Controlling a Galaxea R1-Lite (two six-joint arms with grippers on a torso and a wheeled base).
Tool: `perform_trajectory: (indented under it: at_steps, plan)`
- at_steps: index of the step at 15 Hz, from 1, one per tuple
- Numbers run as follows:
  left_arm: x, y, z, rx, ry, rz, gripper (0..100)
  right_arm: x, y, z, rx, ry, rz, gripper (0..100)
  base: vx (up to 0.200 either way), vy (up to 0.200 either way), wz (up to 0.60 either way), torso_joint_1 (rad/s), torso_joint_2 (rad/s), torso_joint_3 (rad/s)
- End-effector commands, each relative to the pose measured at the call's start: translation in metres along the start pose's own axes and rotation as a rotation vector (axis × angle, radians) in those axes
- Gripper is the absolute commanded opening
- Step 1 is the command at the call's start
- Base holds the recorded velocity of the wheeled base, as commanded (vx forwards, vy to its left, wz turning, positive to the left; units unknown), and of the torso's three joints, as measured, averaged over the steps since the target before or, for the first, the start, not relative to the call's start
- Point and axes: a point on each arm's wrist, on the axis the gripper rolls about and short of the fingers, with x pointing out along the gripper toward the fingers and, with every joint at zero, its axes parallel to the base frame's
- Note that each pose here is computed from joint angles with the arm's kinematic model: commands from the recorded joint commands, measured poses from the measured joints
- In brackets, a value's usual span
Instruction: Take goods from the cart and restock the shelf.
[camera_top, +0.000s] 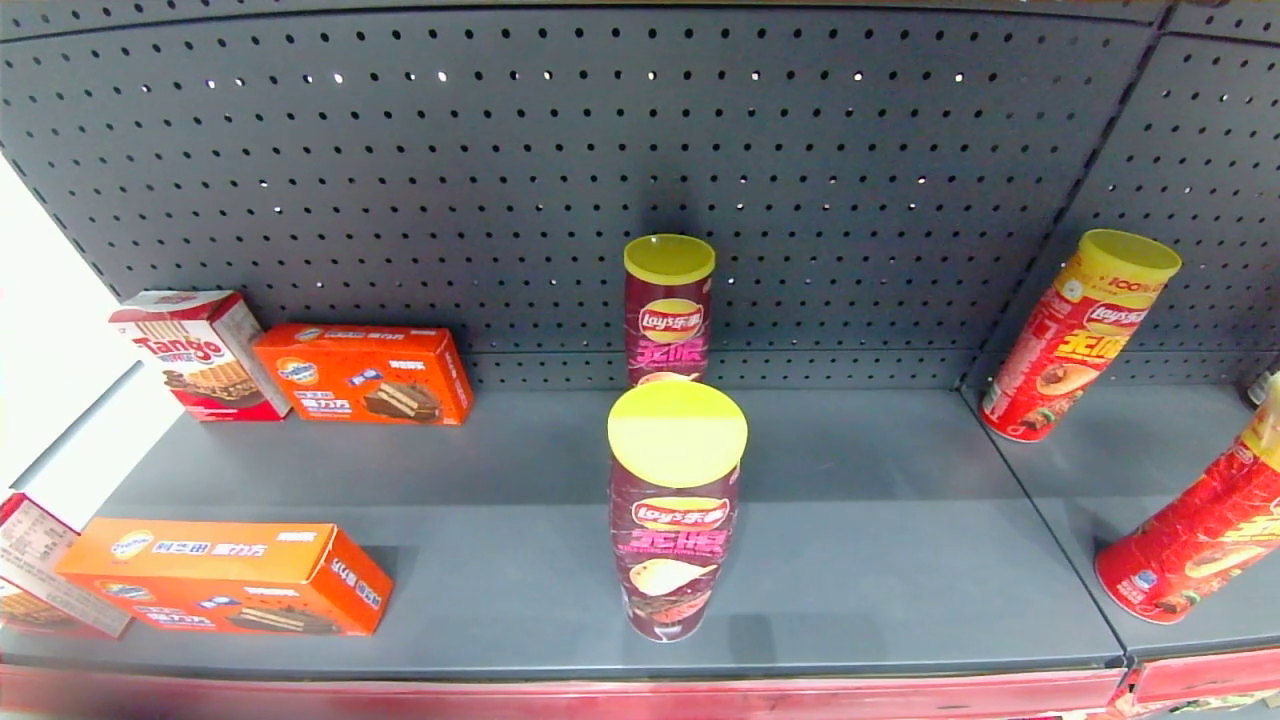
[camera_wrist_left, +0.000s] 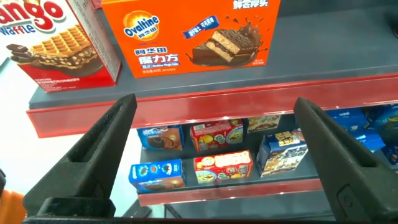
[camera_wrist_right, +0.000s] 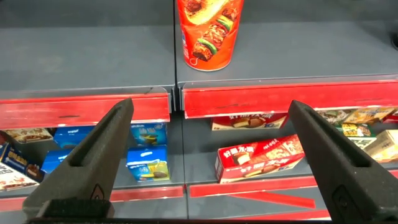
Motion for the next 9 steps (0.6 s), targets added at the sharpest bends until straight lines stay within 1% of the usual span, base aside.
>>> perform_trajectory:
  at_steps: [1,8,9]
  plan:
    - [0.0001,0.0,0.0001,-0.001,0.002,-0.002,100,0.0,-0.0001,-0.0001,0.0,0.0,-0.011,100,0.0,0.0,0.0,0.0,0.0,0.0]
    - [0.0001,0.0,0.0001,0.007,0.002,0.0,100,-0.0001,-0.0003,0.0,0.002,-0.003,-0.011,100,0.0,0.0,0.0,0.0,0.0,0.0]
    - [0.0001,0.0,0.0,-0.005,0.002,0.003,100,-0.0001,-0.0003,0.0,0.0,-0.003,-0.011,100,0.0,0.0,0.0,0.0,0.0,0.0]
